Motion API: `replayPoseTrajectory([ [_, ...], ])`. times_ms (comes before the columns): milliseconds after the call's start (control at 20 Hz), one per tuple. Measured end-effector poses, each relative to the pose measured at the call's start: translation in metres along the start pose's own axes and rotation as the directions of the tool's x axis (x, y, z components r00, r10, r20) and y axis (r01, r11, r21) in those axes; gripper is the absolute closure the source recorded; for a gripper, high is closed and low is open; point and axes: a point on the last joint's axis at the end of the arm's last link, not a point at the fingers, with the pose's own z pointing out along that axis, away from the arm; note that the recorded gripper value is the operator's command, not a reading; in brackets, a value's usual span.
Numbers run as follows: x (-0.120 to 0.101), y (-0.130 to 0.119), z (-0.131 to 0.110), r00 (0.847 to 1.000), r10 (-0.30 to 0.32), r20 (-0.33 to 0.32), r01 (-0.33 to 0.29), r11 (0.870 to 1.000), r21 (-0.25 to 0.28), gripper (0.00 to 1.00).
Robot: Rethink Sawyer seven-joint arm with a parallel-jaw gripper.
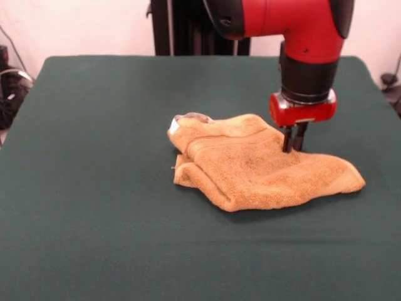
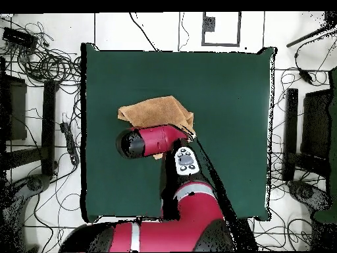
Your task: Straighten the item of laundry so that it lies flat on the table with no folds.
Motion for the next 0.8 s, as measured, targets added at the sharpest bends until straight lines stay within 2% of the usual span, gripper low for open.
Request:
replayPoseTrajectory([
  [200, 0.0036, -0.0002, -0.0001, 1.0, -0.013, 0.025, 0.013, 1.0, -0.003, 1.0],
  [800, 0.0055, 0.0009, -0.0004, 0.999, -0.018, 0.036, 0.018, 1.0, 0.001, 1.0],
])
